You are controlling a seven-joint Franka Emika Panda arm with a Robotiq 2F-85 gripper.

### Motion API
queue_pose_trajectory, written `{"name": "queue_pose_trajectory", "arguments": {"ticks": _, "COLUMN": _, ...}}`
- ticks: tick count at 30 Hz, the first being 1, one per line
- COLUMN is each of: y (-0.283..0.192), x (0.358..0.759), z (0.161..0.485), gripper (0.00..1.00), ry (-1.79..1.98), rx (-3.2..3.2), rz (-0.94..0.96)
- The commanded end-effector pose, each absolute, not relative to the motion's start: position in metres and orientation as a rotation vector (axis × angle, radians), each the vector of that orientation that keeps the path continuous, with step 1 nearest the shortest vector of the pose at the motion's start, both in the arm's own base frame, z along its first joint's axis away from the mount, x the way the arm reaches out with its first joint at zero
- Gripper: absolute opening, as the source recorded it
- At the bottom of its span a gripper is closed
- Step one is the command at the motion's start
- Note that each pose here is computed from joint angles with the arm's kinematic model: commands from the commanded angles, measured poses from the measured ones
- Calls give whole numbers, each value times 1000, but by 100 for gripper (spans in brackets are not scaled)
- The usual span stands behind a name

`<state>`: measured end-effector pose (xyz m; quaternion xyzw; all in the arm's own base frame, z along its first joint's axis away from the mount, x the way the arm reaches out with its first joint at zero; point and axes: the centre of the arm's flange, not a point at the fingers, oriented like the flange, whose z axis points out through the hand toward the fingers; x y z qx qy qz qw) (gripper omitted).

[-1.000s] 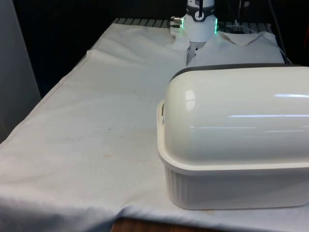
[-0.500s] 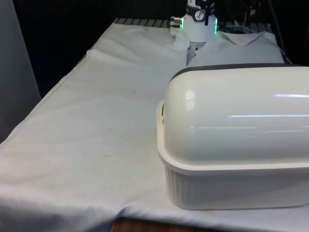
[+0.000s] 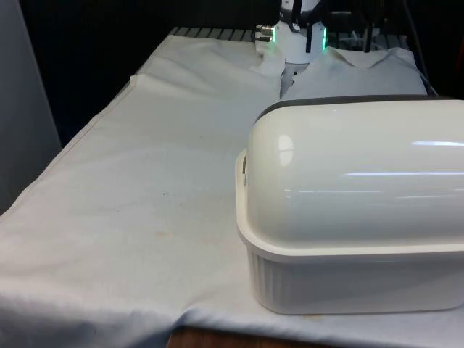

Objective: Open the lid, then close it.

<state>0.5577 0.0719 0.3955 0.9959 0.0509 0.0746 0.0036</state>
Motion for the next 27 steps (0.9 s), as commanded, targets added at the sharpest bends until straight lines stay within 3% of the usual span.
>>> {"name": "queue_pose_trajectory", "arguments": {"ticks": 1, "y": 71, "x": 557, "z": 394, "gripper": 100, "ry": 167, "rx": 3123, "rz": 265}}
{"name": "queue_pose_trajectory", "arguments": {"ticks": 27, "y": 67, "x": 556, "z": 360, "gripper": 100, "ry": 225, "rx": 3097, "rz": 496}}
